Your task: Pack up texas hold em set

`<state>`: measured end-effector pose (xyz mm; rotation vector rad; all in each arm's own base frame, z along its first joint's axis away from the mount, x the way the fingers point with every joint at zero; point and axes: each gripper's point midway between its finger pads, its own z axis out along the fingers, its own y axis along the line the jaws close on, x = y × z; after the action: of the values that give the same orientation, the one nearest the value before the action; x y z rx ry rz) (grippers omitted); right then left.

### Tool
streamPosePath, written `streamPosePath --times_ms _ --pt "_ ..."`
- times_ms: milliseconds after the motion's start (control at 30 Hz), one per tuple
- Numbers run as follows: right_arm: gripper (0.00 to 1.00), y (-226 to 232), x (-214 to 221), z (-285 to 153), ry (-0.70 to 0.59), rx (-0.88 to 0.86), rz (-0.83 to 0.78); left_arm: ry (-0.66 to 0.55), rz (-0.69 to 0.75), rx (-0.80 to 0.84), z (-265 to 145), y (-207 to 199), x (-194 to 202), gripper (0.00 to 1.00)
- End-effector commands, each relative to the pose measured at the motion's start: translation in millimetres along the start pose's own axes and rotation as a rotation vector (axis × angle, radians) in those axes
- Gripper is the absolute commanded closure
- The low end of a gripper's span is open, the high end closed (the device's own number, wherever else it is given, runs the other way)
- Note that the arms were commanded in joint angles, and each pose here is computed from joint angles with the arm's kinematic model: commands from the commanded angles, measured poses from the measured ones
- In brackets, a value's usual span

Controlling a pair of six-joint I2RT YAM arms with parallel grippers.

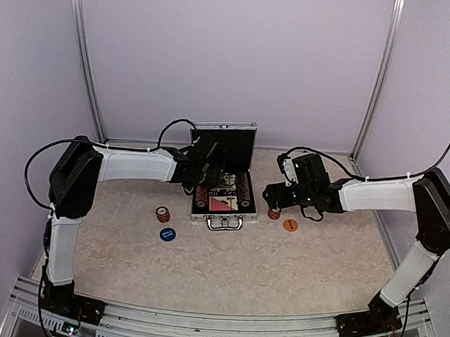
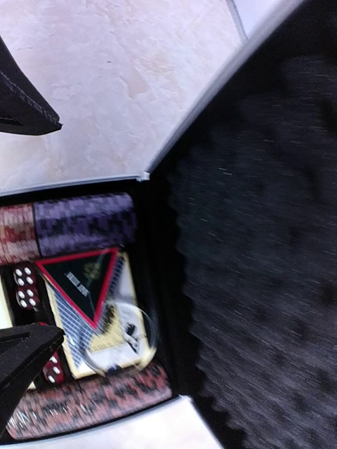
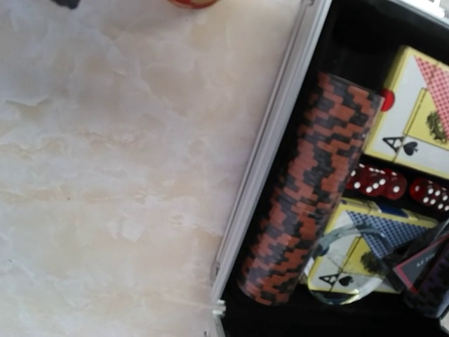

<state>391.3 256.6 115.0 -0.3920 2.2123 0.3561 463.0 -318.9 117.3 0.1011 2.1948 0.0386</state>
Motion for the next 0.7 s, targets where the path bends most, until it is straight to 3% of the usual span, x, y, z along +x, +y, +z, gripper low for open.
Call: streamPosePath --times_ms 0,667 --pt "0.12 0.2 -9.2 2.1 -0.020 -0.004 0.007 -0.050 -0.019 0.034 -2.8 -8.2 -23.1 0.08" --pt "0.12 0.3 -9.1 0.9 -0.022 -0.005 0.006 -0.041 -0.026 0.000 58.4 -22.7 -1.6 0.18"
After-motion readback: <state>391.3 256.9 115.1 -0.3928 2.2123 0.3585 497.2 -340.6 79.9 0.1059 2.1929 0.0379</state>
